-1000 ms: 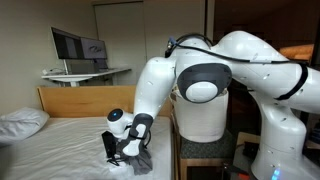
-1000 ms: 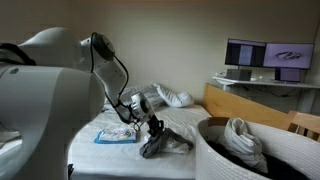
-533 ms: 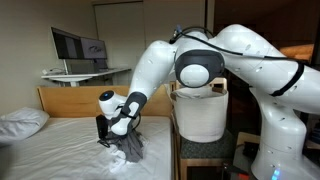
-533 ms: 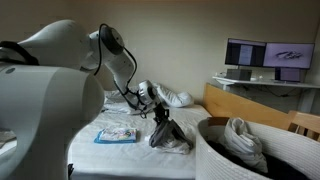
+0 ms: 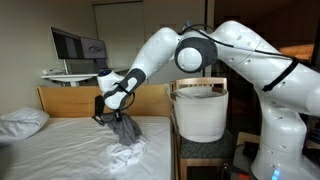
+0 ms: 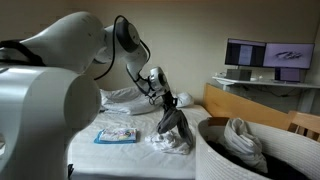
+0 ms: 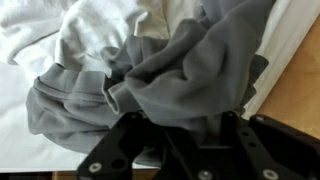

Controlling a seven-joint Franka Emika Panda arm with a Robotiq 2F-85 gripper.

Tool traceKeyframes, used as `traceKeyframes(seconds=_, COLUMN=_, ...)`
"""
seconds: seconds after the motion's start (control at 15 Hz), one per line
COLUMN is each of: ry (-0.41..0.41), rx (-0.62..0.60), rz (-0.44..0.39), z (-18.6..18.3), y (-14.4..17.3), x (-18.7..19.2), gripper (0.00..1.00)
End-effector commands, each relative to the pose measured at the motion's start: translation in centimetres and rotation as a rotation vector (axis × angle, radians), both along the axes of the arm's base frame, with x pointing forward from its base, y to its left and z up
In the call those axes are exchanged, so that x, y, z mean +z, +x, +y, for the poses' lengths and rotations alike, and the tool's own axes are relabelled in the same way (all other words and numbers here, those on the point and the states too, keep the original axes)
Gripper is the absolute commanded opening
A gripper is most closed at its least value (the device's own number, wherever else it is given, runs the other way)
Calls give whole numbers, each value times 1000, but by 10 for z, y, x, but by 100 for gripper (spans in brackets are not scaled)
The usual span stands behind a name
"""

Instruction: Put the clothes in the laundry bag

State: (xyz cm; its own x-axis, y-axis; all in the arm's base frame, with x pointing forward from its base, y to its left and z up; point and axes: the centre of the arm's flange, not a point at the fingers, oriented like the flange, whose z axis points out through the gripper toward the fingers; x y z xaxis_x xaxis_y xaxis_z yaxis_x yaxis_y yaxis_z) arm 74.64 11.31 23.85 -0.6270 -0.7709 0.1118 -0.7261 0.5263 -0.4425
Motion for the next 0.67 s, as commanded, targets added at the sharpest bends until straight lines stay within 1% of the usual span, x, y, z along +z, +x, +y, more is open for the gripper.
traceKeyframes(seconds=0.0, ry=34, rx=-13, rz=18, z=-15, y=27, x=47, gripper=10)
traceKeyframes(seconds=0.13, ry=53, rx=-37, rz=9, z=-26, y=36, x=72, gripper=10)
traceKeyframes(seconds=0.33, ry=71, rx=-91, rz=-28, z=-42, y=41, x=112, gripper=10)
traceKeyframes(seconds=0.47, ry=49, rx=-97, rz=-21, z=-53, y=43, x=140, gripper=10)
traceKeyframes(seconds=0.6, ry=-6, rx=-92, rz=13, z=-66, y=38, x=168, gripper=10)
